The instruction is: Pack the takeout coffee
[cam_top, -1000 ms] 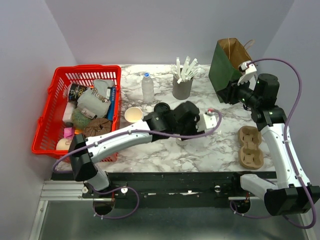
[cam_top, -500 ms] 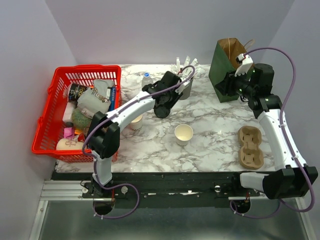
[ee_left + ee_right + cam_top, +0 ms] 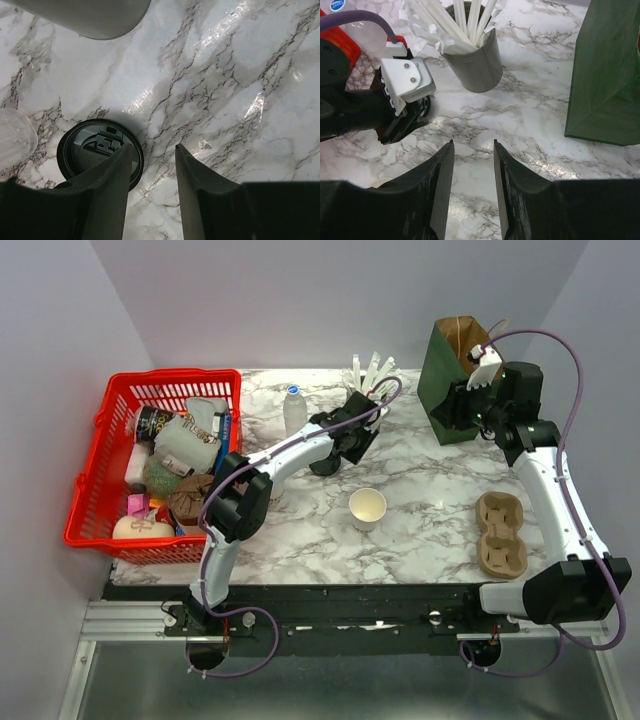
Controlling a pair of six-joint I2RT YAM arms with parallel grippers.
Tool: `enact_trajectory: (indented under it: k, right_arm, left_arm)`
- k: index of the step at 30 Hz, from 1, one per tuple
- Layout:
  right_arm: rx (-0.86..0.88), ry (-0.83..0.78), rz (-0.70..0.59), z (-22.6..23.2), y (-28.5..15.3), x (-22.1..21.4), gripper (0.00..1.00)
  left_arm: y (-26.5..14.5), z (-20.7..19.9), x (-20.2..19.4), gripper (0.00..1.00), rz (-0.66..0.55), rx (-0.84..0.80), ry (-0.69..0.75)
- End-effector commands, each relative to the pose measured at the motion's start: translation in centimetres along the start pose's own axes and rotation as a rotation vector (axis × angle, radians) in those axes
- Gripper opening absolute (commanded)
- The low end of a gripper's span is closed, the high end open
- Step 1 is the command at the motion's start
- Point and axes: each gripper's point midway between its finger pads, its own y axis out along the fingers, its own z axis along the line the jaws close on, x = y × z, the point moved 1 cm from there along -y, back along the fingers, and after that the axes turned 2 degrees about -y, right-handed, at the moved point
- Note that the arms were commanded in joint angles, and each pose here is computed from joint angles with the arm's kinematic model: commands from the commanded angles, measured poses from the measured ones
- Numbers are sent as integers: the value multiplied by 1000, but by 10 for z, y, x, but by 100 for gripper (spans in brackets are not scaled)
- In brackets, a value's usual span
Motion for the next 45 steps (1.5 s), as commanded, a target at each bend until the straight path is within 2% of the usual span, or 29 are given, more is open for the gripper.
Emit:
enact_trajectory:
  k: [1, 6, 12, 24, 35, 39, 45]
  right_arm:
    - [-28, -5, 17, -7, -2, 1, 46]
    - [-26, 0, 21, -8, 0, -1, 46]
    - [-25, 4, 29, -8, 1, -5, 46]
    - [-28, 10, 36, -8, 0, -11, 47]
    - [-33, 7, 40, -10, 2, -12, 47]
    - [-32, 10, 43, -10, 3, -13, 47]
    - [-27, 11, 43, -10, 4, -13, 47]
  left_arm:
    - [15, 19, -6, 48, 15, 70, -51]
    - [20, 22, -14, 48, 28, 87, -55]
    - [28, 27, -22, 35, 48, 113, -57]
    - [39, 45, -32, 38, 74, 150, -66]
    - [51, 43, -43, 36, 111, 122, -72]
    - [49, 44, -41, 31, 107, 122, -72]
    - [42, 40, -34, 33, 88, 96, -78]
